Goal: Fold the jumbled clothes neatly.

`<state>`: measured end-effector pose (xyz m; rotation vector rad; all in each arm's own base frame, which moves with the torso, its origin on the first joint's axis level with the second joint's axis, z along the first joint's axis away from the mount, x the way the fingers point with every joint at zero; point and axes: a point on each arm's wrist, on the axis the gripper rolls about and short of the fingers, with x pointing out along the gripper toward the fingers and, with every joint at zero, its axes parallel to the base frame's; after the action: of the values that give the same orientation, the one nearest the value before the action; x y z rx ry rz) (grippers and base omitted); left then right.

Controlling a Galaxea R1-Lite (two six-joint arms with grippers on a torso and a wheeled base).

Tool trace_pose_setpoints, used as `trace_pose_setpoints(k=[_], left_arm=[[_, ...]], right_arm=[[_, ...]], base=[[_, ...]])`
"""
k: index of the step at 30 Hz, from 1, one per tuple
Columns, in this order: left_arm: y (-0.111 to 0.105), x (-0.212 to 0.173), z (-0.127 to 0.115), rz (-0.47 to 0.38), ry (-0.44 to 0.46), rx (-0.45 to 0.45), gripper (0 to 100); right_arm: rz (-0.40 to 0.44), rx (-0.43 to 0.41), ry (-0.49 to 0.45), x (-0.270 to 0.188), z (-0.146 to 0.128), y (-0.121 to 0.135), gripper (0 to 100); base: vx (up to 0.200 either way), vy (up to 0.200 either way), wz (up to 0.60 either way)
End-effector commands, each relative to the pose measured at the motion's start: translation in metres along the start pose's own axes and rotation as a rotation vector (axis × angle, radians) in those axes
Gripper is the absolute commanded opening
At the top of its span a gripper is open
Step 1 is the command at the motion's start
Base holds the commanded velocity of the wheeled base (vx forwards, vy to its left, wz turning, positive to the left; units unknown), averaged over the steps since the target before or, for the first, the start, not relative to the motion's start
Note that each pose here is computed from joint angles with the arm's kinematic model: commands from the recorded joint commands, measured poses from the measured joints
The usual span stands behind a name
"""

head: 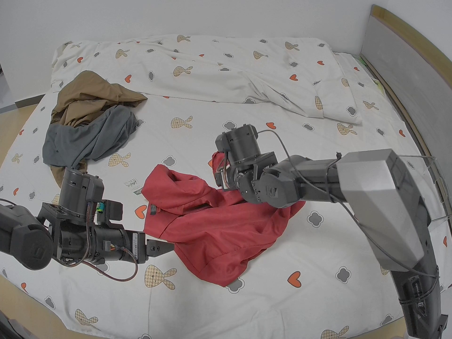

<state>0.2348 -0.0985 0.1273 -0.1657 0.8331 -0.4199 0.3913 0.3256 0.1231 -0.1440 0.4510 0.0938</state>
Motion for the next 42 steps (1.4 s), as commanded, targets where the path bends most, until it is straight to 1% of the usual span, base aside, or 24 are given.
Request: trace_pose_setpoints(k=[1, 2, 3, 4, 5, 6, 7, 8, 9, 10, 11, 12, 13, 14, 15, 17, 19, 21, 26, 29, 32, 36, 42], left_arm=[[-0.001, 0.000, -0.001, -0.003, 0.001, 0.004, 100], [-0.001, -0.001, -0.002, -0.003, 0.003, 0.004, 100], [-0.001, -0.001, -0.002, -0.003, 0.003, 0.004, 100], [-0.001, -0.003, -0.001, -0.004, -0.003, 0.005, 100], [-0.002, -0.004, -0.001, -0.005, -0.007, 0.006, 100], [-0.002, -0.005, -0.001, -0.006, -0.009, 0.006, 100], [-0.002, -0.005, -0.001, -0.007, -0.012, 0.007, 100], [-0.002, -0.005, -0.001, -0.007, -0.012, 0.007, 100], [-0.002, -0.005, -0.001, -0.007, -0.012, 0.007, 100], [-0.002, -0.005, -0.001, -0.008, -0.013, 0.008, 100], [-0.002, -0.005, -0.001, -0.008, -0.011, 0.008, 100], [-0.002, -0.005, -0.001, -0.008, -0.008, 0.008, 100], [-0.002, -0.005, -0.001, -0.008, -0.008, 0.008, 100], [-0.004, -0.005, -0.002, -0.011, -0.007, 0.011, 100], [-0.004, -0.005, -0.002, -0.011, -0.008, 0.011, 100], [-0.004, -0.005, -0.002, -0.011, -0.008, 0.011, 100], [-0.004, -0.005, -0.002, -0.011, -0.008, 0.011, 100], [-0.004, -0.005, -0.002, -0.011, -0.008, 0.011, 100], [-0.004, -0.006, -0.002, -0.012, -0.010, 0.012, 100], [-0.004, -0.006, -0.002, -0.012, -0.010, 0.012, 100], [-0.004, -0.005, -0.002, -0.013, -0.009, 0.013, 100], [-0.004, -0.005, -0.002, -0.011, -0.008, 0.012, 100], [-0.004, -0.005, -0.002, -0.011, -0.008, 0.012, 100]], right_arm=[[0.046, 0.066, -0.112, -0.048, 0.046, -0.008, 100], [0.055, 0.072, -0.125, -0.061, 0.052, -0.009, 100], [0.055, 0.072, -0.125, -0.061, 0.052, -0.009, 100], [0.057, 0.001, -0.037, -0.079, 0.020, -0.018, 100], [0.066, -0.007, -0.036, -0.084, 0.003, -0.019, 100], [0.071, -0.016, -0.039, -0.085, -0.007, -0.020, 100], [0.086, -0.033, -0.051, -0.084, -0.030, -0.021, 100], [0.090, -0.052, -0.064, -0.082, -0.042, -0.021, 100], [0.090, -0.060, -0.071, -0.081, -0.045, -0.022, 100], [0.079, -0.122, -0.114, -0.069, -0.062, -0.025, 100], [0.079, -0.136, -0.118, -0.066, -0.067, -0.024, 100], [0.064, -0.175, -0.160, -0.043, -0.087, -0.019, 100], [0.059, -0.179, -0.172, -0.037, -0.091, -0.018, 100], [0.042, -0.211, -0.195, -0.019, -0.104, -0.015, 100], [0.030, -0.253, -0.192, -0.008, -0.111, -0.013, 100], [0.009, -0.286, -0.182, 0.008, -0.120, -0.012, 100], [0.008, -0.289, -0.184, 0.013, -0.120, -0.009, 100], [-0.012, -0.270, -0.207, 0.025, -0.106, -0.010, 100], [-0.033, -0.271, -0.185, 0.033, -0.094, -0.016, 100], [-0.036, -0.268, -0.188, 0.035, -0.090, -0.016, 100], [-0.042, -0.278, -0.165, 0.044, -0.096, -0.016, 100], [-0.052, -0.274, -0.166, 0.057, -0.100, -0.014, 100], [-0.059, -0.251, -0.198, 0.061, -0.091, -0.014, 100]], base=[[0.000, 0.000, 0.00], [0.000, 0.000, 0.00], [0.000, 0.000, 0.00], [0.000, 0.000, 0.00], [0.000, 0.000, 0.00], [0.000, 0.000, 0.00], [0.000, 0.000, 0.00], [0.000, 0.000, 0.00], [0.000, 0.000, 0.00], [0.000, 0.000, 0.00], [0.000, 0.000, 0.00], [0.000, 0.000, 0.00], [0.000, 0.000, 0.00], [0.000, 0.000, 0.00], [0.000, 0.000, 0.00], [0.000, 0.000, 0.00], [0.000, 0.000, 0.00], [0.000, 0.000, 0.00], [0.000, 0.000, 0.00], [0.000, 0.000, 0.00], [0.000, 0.000, 0.00], [0.000, 0.000, 0.00], [0.000, 0.000, 0.00]])
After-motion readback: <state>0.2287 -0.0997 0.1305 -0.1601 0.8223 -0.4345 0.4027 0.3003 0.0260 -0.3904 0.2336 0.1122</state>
